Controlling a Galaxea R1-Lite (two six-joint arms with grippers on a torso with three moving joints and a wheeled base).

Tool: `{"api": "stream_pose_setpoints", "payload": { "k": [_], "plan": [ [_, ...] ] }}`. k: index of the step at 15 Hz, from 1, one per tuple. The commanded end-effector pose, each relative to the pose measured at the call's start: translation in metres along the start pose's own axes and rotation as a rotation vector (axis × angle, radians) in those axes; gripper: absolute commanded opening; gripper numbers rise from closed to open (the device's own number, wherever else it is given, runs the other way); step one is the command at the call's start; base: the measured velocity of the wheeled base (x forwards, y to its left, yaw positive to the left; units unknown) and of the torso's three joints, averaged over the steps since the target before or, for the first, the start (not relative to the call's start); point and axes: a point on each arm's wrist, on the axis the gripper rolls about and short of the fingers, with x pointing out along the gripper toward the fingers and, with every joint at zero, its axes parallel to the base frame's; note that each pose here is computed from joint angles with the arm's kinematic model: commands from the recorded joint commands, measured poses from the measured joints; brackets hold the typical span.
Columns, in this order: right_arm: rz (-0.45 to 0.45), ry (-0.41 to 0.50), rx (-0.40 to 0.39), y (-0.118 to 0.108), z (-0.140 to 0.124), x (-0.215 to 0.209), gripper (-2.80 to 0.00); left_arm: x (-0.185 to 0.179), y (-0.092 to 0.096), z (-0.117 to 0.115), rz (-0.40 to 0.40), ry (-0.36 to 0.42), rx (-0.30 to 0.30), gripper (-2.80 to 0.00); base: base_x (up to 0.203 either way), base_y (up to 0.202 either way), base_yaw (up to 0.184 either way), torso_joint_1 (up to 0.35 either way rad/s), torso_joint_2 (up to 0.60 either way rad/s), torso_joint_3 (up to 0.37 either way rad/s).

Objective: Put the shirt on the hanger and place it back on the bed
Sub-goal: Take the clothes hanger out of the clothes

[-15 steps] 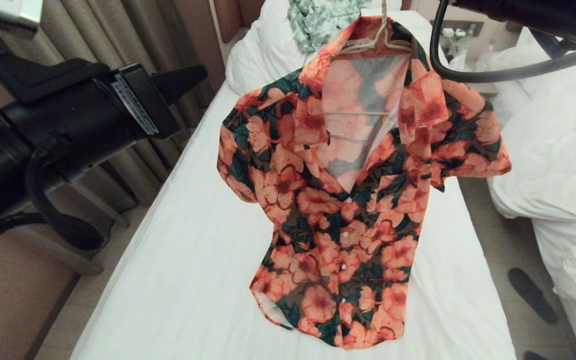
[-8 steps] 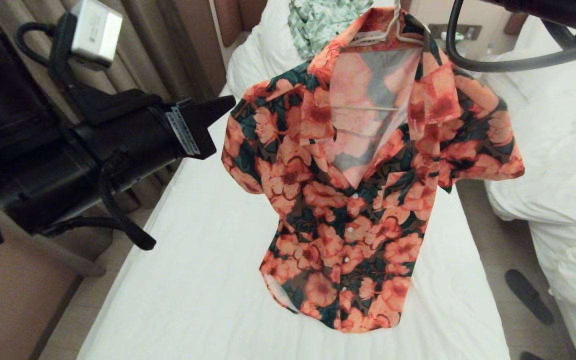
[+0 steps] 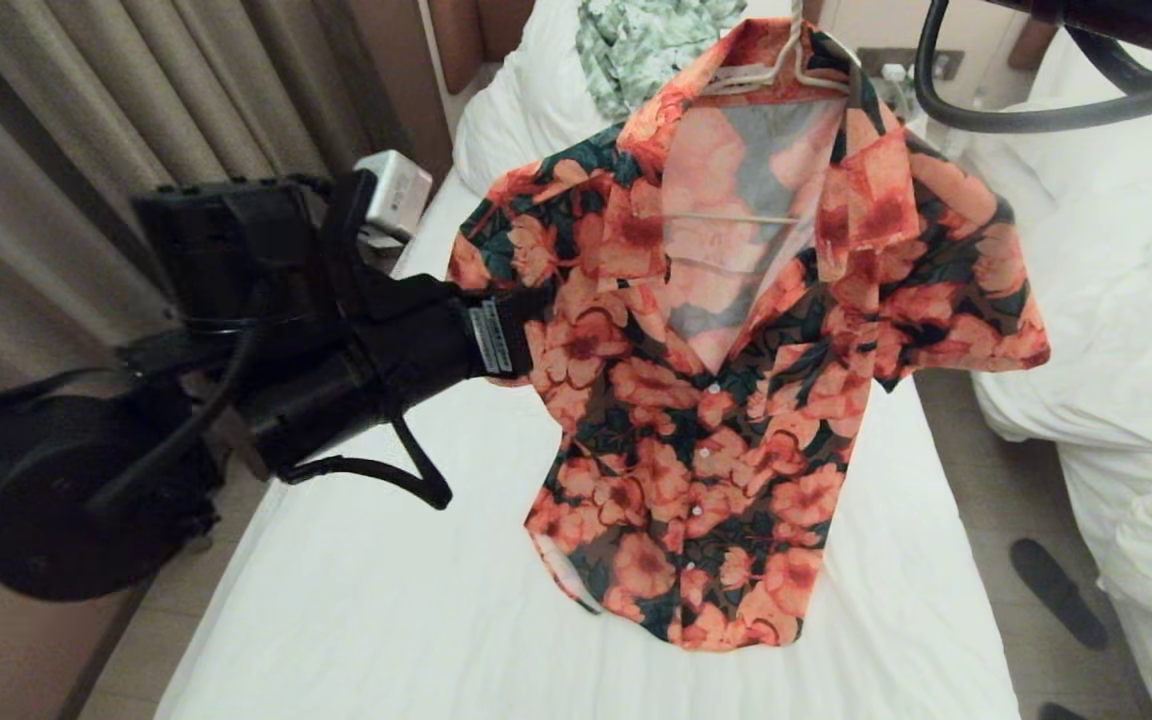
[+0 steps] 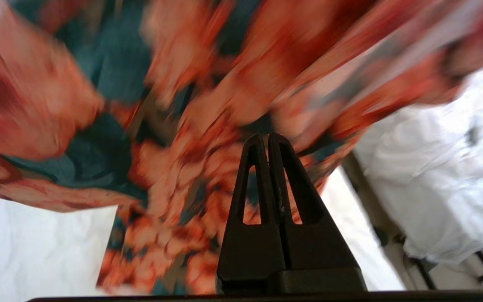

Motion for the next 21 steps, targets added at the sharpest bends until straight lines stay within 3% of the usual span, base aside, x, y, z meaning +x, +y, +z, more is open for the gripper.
{"api": "stream_pose_setpoints", "payload": {
  "k": [1,2,3,5,7,12,18,19,20,21],
  "plan": [
    [-0.003,-0.002,-0.002,-0.001,0.001,-0.001,-2.80,0.026,0.009,-0.027,0.031,0.080,-0.006,-2.80,0.000,0.000,0.000,0.000,0.00,0.000],
    [-0.004,-0.002,-0.002,-0.002,0.001,-0.001,-2.80,0.030,0.011,-0.031,0.039,0.093,-0.005,-2.80,0.000,0.000,0.000,0.000,0.00,0.000],
    [-0.004,-0.002,-0.002,-0.002,0.001,0.000,-2.80,0.030,0.011,-0.031,0.045,0.093,-0.003,0.00,0.000,0.000,0.000,0.000,0.00,0.000],
    [-0.008,-0.003,-0.005,-0.004,0.001,-0.001,-2.80,0.026,0.018,-0.027,0.069,0.081,0.016,0.00,0.000,0.000,0.000,0.000,0.00,0.000],
    [-0.011,-0.001,-0.008,-0.006,0.001,-0.001,-2.80,0.020,0.023,-0.022,0.086,0.079,0.080,0.00,0.000,0.000,0.000,0.000,0.00,0.000],
    [0.004,-0.001,-0.005,-0.002,0.001,0.000,-2.80,0.042,0.029,-0.036,0.216,0.083,0.096,0.00,0.000,0.000,0.000,0.000,0.00,0.000],
    [0.009,-0.003,-0.003,0.000,0.002,-0.001,-2.80,0.069,0.037,-0.058,0.276,0.011,0.128,0.00,0.000,0.000,0.000,0.000,0.00,0.000],
    [0.010,-0.003,-0.003,0.000,0.002,-0.001,-2.80,0.072,0.038,-0.061,0.286,0.012,0.135,-0.94,0.000,0.000,0.000,0.000,0.00,0.000],
    [0.010,-0.004,-0.003,0.000,0.002,-0.001,-2.80,0.072,0.037,-0.061,0.287,0.011,0.137,-2.80,0.000,0.000,0.000,0.000,0.00,0.000],
    [0.010,-0.003,-0.002,0.000,0.001,0.000,-2.80,0.071,0.036,-0.059,0.286,0.004,0.137,-2.80,0.000,0.000,0.000,0.000,0.00,0.000]
  ]
}}
